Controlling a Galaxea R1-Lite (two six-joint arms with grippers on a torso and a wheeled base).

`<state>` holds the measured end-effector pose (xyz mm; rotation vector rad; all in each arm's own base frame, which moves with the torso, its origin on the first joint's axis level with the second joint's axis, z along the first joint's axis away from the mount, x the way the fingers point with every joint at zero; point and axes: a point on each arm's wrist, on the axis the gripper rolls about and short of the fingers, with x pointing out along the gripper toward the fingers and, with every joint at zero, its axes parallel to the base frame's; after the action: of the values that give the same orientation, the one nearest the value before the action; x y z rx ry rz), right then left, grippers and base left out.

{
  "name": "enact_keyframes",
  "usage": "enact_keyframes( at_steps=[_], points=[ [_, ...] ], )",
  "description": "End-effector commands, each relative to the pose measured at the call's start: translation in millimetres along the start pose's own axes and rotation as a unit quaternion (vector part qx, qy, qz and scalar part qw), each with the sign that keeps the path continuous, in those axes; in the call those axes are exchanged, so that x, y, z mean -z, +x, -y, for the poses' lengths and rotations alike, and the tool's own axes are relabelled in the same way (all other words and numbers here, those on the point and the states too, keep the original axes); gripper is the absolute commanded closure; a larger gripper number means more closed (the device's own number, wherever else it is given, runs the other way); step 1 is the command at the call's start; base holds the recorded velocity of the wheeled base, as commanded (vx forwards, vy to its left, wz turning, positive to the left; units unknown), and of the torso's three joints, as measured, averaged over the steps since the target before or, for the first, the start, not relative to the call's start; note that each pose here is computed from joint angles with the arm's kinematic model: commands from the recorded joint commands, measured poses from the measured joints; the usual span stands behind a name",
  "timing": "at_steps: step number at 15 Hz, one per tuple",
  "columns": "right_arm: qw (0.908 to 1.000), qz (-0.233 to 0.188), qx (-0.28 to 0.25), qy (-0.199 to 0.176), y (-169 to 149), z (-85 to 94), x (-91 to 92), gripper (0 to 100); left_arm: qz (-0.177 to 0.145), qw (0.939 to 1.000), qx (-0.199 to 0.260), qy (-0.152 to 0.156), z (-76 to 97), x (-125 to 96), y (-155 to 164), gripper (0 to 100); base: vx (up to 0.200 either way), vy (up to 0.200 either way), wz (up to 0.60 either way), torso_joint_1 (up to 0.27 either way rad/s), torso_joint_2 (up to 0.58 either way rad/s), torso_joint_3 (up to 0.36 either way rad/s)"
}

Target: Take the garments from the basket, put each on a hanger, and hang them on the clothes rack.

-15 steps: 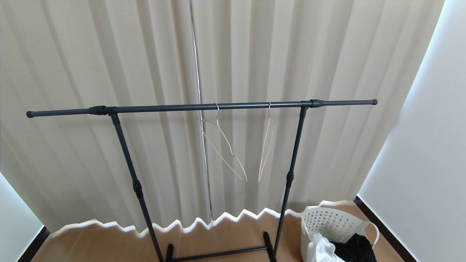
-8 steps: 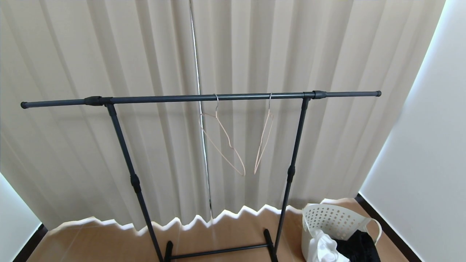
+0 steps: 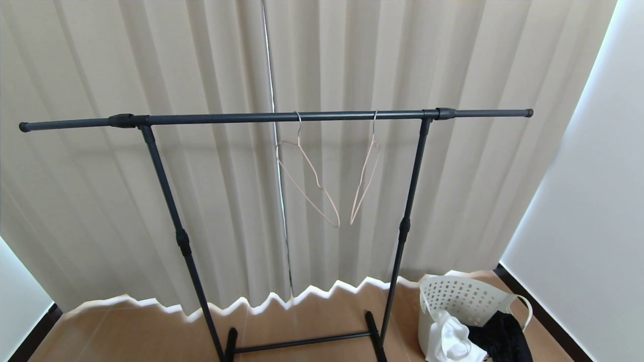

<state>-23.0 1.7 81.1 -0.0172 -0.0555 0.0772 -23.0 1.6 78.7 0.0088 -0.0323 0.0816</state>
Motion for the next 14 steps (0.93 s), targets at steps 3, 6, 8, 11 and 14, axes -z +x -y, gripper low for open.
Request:
enact_keyframes(
  at_steps=[3,6,8,11,14],
  points=[
    [1.0,-0.001,0.0,0.001,0.1,0.0,-0.1,0,0.0,1.0,0.002,-0.001,0.1,0.0,0.1,0,0.0,0.0,0.0,-0.185,0.45,0.264],
    [1.0,-0.001,0.0,0.0,0.1,0.0,-0.1,0,0.0,1.0,0.001,-0.003,0.1,0.0,0.1,0,0.0,0.0,0.0,-0.214,0.54,0.331],
    [1.0,-0.001,0.0,0.0,0.1,0.0,-0.1,0,0.0,1.0,0.002,-0.003,0.1,0.0,0.1,0,0.0,0.0,0.0,-0.215,0.55,0.327],
    [1.0,-0.001,0.0,0.0,0.1,0.0,-0.1,0,0.0,1.0,0.003,-0.002,0.2,0.0,0.1,0,0.0,0.0,0.0,-0.188,0.53,0.334],
    [1.0,-0.001,0.0,0.0,0.1,0.0,-0.1,0,0.0,1.0,0.003,-0.003,0.2,0.0,0.1,0,0.0,0.0,0.0,-0.17,0.51,0.338]
  ],
)
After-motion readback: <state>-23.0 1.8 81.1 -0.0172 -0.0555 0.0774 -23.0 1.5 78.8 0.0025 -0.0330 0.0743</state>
